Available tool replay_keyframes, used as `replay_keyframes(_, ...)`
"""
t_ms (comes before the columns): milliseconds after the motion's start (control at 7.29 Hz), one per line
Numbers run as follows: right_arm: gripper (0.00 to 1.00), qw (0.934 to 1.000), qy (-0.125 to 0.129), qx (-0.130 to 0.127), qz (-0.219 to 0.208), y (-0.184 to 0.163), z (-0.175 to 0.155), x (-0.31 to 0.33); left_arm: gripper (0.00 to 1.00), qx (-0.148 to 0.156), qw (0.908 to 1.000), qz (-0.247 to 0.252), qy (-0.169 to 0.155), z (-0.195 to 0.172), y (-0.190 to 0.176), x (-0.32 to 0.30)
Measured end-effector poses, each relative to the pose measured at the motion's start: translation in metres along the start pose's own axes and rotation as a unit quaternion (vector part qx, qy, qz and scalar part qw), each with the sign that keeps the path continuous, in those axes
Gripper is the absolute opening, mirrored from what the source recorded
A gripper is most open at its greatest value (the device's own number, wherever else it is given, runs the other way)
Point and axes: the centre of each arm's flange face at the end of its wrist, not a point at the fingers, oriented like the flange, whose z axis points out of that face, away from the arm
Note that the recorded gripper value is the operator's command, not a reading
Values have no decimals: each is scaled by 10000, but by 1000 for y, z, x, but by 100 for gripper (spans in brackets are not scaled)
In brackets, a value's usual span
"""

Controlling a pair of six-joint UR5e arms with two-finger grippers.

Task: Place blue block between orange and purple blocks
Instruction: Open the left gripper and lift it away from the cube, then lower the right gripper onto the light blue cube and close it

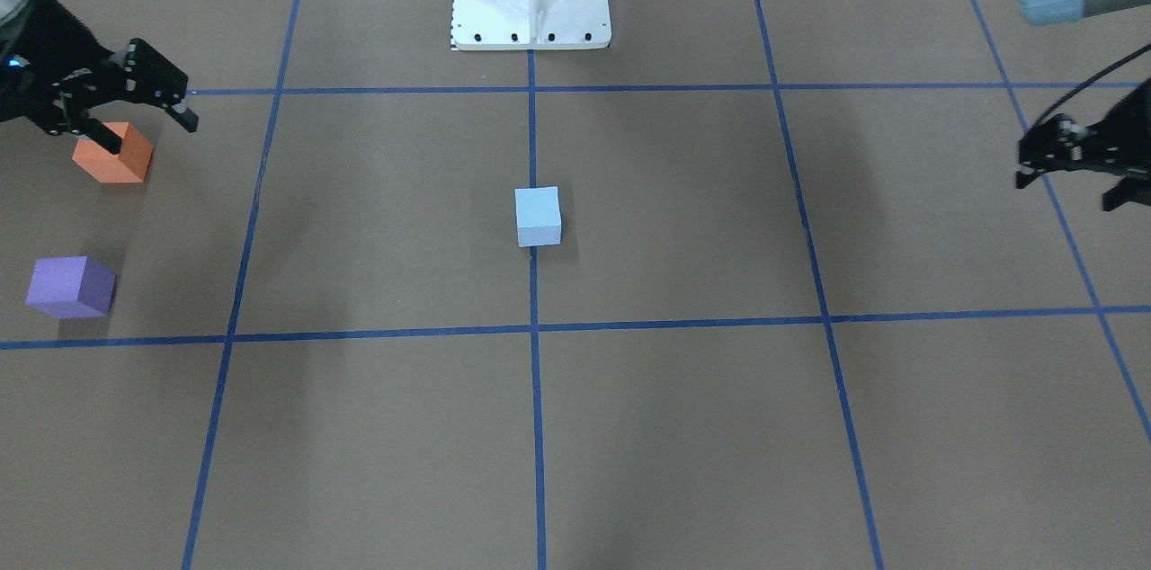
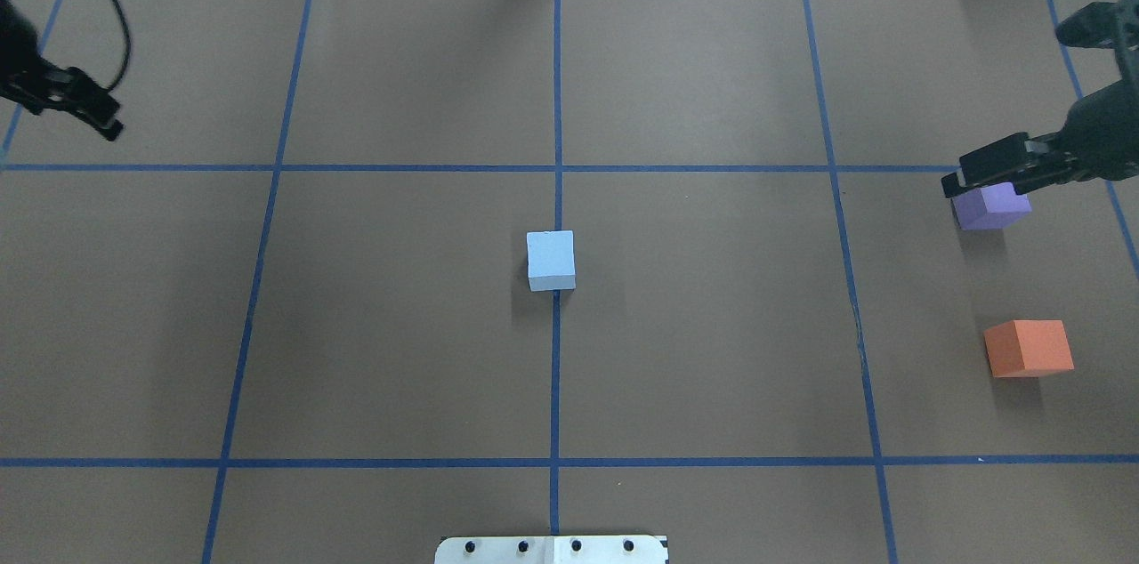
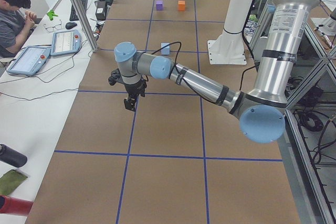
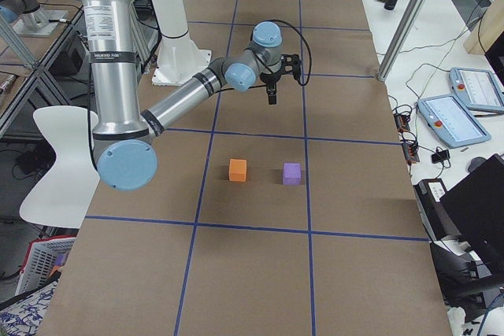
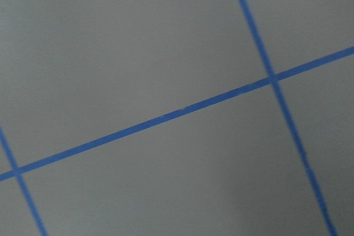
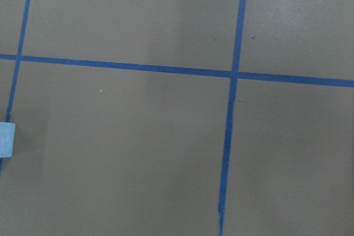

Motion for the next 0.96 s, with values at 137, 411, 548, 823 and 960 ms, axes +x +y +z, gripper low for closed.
replay_keyframes(137, 100, 9998, 150, -53, 88, 1, 17, -51, 100, 24, 10000, -79, 29, -4, 36, -49)
replay_keyframes(411, 100, 9971, 762, 29, -29, 18, 66, -160, 100, 73, 9997, -226, 52, -7, 96, -102)
replay_keyframes(548, 100, 9957, 929, 66, -2, 22, 96, -205, 100, 90, 9996, -261, 52, -8, 108, -110)
replay_keyframes(823, 100, 9944, 1041, 84, 137, 11, 144, -278, 100, 96, 9995, -293, 57, -8, 115, -114)
replay_keyframes(960, 100, 9942, 1057, 94, 152, 1, 160, -302, 100, 93, 9995, -304, 62, -7, 117, -115)
